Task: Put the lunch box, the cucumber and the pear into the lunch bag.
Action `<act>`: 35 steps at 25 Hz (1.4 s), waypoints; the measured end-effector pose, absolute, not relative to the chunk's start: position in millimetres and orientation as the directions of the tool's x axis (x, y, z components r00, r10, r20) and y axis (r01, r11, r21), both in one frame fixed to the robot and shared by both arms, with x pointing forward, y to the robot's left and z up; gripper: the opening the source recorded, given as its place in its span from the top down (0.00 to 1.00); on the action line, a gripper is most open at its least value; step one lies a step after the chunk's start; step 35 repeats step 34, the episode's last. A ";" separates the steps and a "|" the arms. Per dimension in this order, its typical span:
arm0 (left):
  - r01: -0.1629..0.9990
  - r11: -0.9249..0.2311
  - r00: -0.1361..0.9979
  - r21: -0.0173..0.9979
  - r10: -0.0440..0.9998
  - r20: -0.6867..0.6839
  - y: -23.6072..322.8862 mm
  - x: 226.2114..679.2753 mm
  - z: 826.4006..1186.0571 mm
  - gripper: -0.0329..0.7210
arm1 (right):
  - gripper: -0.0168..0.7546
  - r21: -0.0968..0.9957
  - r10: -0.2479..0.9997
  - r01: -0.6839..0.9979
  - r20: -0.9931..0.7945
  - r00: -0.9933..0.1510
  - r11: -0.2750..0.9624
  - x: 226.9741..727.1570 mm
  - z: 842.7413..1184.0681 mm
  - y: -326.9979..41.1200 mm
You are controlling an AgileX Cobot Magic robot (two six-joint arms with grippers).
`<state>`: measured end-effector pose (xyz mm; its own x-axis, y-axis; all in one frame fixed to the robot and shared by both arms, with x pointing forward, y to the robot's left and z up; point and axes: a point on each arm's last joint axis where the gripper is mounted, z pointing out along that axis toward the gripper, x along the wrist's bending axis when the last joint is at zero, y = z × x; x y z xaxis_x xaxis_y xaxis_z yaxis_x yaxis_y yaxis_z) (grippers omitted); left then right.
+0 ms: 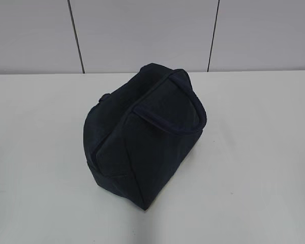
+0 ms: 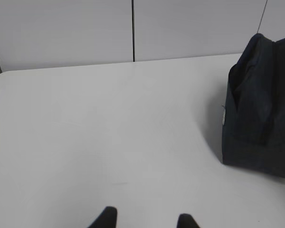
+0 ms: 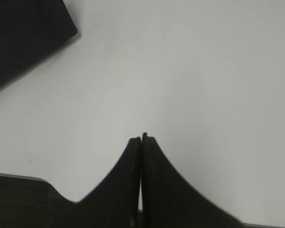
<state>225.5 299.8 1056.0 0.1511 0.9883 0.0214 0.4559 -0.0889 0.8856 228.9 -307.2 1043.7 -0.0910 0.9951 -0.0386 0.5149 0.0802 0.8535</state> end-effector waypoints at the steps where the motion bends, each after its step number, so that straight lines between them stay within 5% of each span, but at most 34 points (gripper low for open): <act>1: 0.456 -0.090 0.150 0.885 0.988 0.023 300.0 225.5 1056.0 0.64 | 0.98 0.853 0.995 0.514 -0.044 -0.090 0.084 229.0 1043.7 -307.6; 35: 0.456 -0.092 0.146 0.885 0.989 0.028 300.4 225.6 1056.0 0.64 | 0.98 0.852 0.994 0.511 -0.084 -0.076 0.111 229.3 1043.9 -310.5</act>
